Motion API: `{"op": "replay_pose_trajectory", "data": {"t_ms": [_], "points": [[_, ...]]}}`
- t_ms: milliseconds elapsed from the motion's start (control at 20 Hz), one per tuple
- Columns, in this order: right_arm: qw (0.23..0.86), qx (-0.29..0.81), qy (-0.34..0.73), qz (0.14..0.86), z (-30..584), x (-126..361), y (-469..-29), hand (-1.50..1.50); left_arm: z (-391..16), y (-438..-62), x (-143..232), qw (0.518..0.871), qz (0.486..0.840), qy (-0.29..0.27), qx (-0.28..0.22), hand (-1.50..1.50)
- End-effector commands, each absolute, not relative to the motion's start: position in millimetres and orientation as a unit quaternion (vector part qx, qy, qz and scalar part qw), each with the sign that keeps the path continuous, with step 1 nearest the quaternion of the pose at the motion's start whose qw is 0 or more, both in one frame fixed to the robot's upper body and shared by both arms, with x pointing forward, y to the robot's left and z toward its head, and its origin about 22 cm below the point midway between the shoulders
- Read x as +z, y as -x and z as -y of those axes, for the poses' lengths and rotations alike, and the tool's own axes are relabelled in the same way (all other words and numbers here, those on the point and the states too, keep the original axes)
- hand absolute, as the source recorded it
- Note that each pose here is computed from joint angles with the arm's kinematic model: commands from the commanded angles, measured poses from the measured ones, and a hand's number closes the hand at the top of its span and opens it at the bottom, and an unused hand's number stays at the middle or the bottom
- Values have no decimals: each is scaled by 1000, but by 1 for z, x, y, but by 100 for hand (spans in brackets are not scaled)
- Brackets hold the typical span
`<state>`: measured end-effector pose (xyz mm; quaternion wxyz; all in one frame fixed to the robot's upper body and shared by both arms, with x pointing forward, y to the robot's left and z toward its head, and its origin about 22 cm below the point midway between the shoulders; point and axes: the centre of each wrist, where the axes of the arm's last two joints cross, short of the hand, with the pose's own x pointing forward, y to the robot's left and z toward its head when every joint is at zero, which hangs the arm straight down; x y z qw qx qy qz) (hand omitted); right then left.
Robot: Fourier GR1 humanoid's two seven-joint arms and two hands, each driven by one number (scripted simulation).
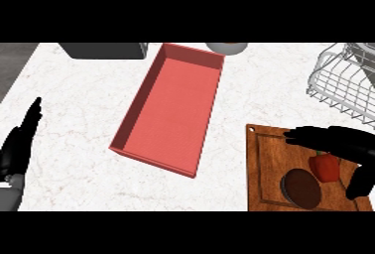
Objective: Pick the cupcake from the cutting board and place it in the cardboard box
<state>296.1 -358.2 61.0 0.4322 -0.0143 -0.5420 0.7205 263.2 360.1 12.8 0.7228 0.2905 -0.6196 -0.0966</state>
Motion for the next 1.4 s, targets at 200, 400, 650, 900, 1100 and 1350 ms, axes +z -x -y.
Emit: {"op": "replay_pose_trajectory", "data": {"t_ms": [200,400,650,900,1100,1350], "points": [[427,738,17,523,336,49,-291,-150,-383,-272,26,721,621,-295,-89,0],[428,742,13,515,337,45,-289,-150,-359,-253,22,724,616,-297,-95,0],[425,733,-12,531,335,52,-269,-150,-351,-248,29,729,611,-294,-93,0],[408,731,-37,547,323,50,-269,-150,-363,-266,32,720,622,-293,-94,0],[398,734,-49,548,313,66,-254,-150,-342,-267,10,721,622,-294,-89,0],[394,768,-12,504,299,71,-249,-150,-349,-263,18,721,618,-298,-95,0]]}}
